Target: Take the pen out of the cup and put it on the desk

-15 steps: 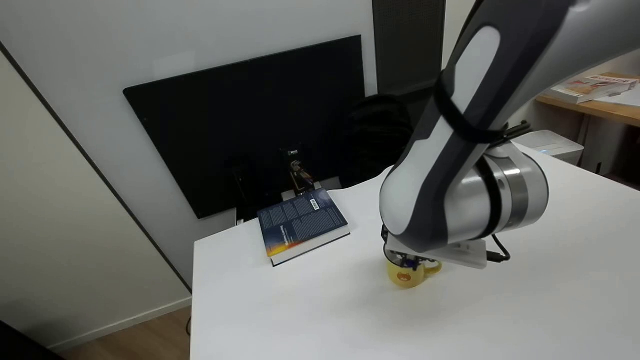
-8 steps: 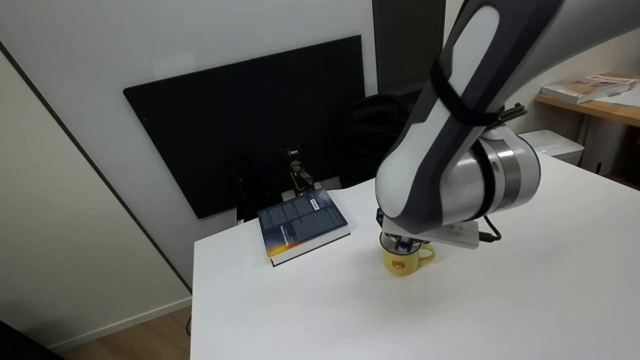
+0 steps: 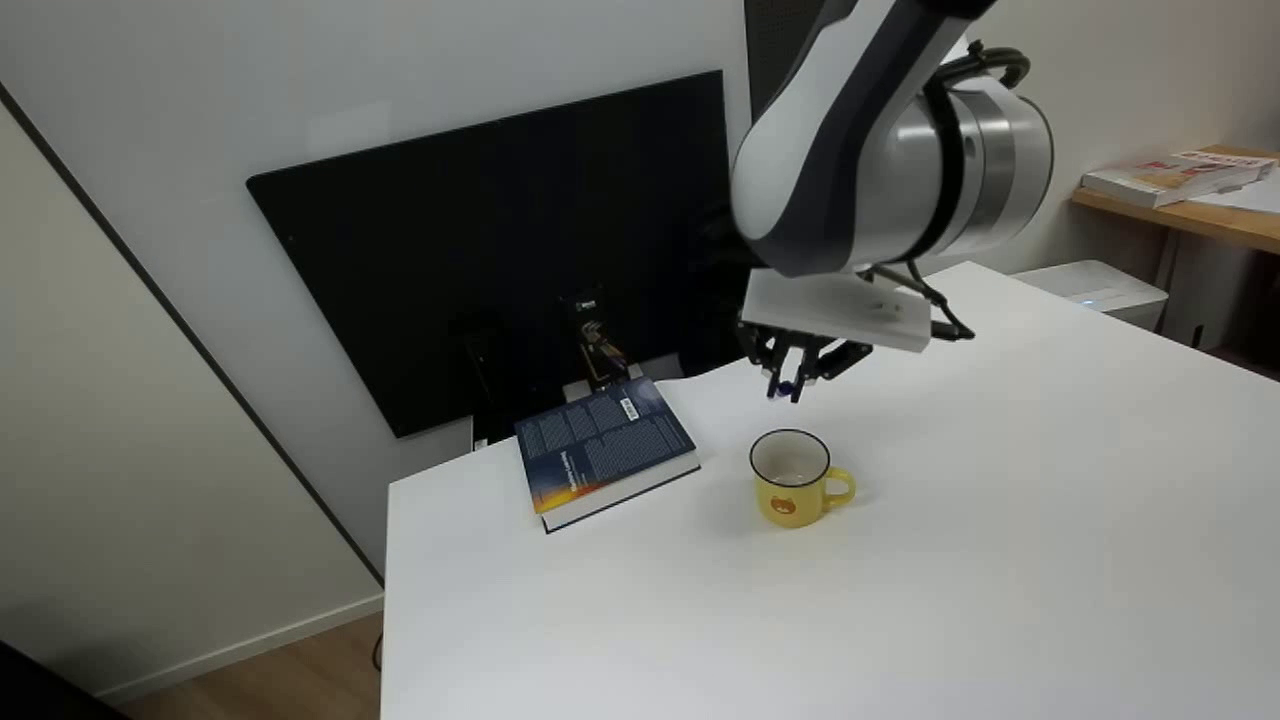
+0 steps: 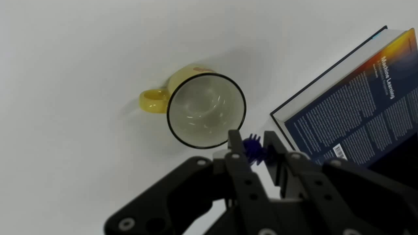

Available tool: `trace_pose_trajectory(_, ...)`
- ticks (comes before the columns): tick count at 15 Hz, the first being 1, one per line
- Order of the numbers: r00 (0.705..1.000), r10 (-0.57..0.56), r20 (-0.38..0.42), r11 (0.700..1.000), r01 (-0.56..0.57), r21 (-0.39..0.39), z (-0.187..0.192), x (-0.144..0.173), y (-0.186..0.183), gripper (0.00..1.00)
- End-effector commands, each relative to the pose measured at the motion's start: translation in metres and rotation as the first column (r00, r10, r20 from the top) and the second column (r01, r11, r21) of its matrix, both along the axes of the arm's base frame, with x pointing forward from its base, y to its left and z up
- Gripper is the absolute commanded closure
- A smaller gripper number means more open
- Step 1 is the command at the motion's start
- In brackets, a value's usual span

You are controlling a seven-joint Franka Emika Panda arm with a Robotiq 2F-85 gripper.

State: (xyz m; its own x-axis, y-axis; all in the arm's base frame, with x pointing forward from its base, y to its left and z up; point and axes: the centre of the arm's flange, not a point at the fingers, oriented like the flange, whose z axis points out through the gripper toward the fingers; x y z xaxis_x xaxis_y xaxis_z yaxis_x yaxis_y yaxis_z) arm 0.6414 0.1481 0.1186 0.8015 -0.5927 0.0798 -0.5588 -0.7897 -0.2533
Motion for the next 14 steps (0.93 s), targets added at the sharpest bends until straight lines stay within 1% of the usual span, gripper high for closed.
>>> trace_pose_trajectory(1, 0.998, -0.036, -0.053, 0.999, 0.036, -0.007, 0.02, 0.011, -0.03, 0.95)
trace_pose_trajectory(3, 0.994, -0.064, -0.087, 0.997, 0.06, -0.049, 0.011, 0.004, -0.06, 0.95)
trace_pose_trajectory(6, 0.985, -0.117, -0.127, 0.982, 0.096, -0.161, -0.02, -0.016, -0.114, 0.95)
trace_pose_trajectory(8, 0.976, -0.143, -0.165, 0.966, 0.102, -0.237, -0.046, -0.038, -0.147, 0.95)
trace_pose_trajectory(10, 0.97, -0.165, -0.18, 0.945, 0.103, -0.312, -0.072, -0.063, -0.175, 0.95)
trace_pose_trajectory(12, 0.978, -0.156, -0.141, 0.905, 0.084, -0.416, -0.099, -0.088, -0.195, 0.95)
trace_pose_trajectory(13, 0.981, -0.147, -0.128, 0.887, 0.074, -0.455, -0.113, -0.099, -0.204, 0.95)
trace_pose_trajectory(14, 0.98, -0.146, -0.132, 0.873, 0.065, -0.484, -0.125, -0.108, -0.211, 0.95)
